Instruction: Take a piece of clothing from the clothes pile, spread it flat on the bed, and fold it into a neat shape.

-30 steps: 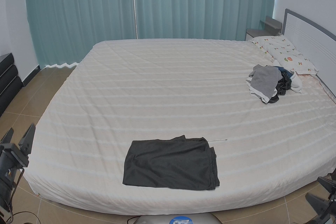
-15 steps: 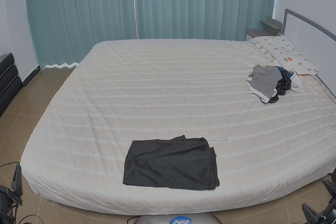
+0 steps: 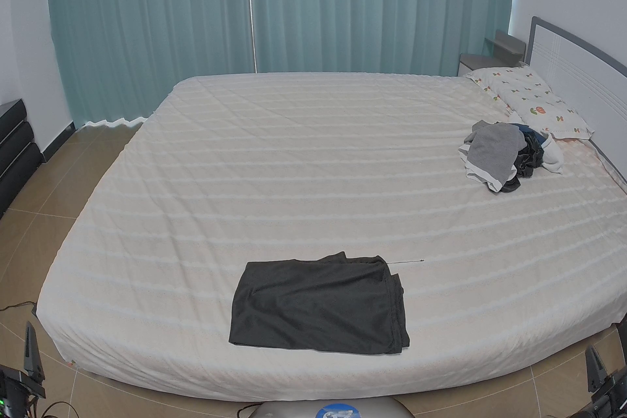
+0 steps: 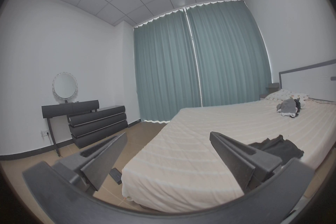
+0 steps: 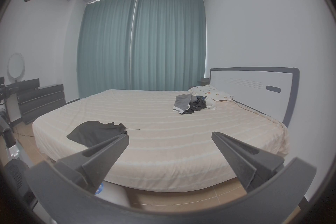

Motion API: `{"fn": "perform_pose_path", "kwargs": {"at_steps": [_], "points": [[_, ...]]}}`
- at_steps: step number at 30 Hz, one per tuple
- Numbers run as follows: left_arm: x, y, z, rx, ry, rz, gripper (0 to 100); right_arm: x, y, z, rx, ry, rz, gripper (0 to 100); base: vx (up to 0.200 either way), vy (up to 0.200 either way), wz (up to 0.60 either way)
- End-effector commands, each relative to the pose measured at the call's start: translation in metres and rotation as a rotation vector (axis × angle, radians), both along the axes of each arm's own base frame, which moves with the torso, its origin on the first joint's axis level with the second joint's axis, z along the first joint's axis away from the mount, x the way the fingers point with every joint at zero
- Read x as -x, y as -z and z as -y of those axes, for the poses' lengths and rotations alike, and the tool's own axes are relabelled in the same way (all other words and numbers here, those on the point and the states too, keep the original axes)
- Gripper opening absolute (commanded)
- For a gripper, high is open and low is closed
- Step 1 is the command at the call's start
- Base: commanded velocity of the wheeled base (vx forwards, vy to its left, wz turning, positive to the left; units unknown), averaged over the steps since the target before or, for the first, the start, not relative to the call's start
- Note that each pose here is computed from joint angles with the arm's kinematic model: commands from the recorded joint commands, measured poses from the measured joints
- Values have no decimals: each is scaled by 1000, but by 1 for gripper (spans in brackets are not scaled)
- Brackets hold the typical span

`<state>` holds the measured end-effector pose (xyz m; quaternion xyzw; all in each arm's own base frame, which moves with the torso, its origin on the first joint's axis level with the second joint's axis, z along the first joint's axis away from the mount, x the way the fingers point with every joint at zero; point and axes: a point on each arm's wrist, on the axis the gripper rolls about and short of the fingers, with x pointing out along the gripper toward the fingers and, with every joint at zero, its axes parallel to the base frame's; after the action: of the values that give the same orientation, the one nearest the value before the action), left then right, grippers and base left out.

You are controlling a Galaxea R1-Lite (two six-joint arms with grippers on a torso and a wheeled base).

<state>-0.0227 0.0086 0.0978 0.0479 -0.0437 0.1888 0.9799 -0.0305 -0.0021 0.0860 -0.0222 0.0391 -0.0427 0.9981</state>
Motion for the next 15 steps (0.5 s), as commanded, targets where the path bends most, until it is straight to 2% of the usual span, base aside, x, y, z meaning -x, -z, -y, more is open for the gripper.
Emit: {"fn": "perform_pose_path", "kwargs": {"at_steps": [1,4,7,9,10,12,13,15], "points": [[1,12,1,2,10,-28,100,1,0,1,18,27,9,100,0,0,0],[1,16,1,8,16,-62,100,1,0,1,26,29,10,100,0,0,0],[0,16,3,5,101,-66,100,1,1,1,-17,40,13,100,0,0,0],[0,16,3,5,101,-66,100,1,1,1,-17,40,13,100,0,0,0],[0,16,5,24,197,-62,100,0,2,0,-17,29,10,100,0,0,0],[-1,16,6,45,245,-57,100,-1,3,0,-16,26,15,100,0,0,0],[-1,16,7,81,314,-49,100,-3,3,0,-12,6,52,100,0,0,0],[-1,16,8,98,352,-47,100,-4,3,-1,-12,-38,76,100,0,0,0]]}}
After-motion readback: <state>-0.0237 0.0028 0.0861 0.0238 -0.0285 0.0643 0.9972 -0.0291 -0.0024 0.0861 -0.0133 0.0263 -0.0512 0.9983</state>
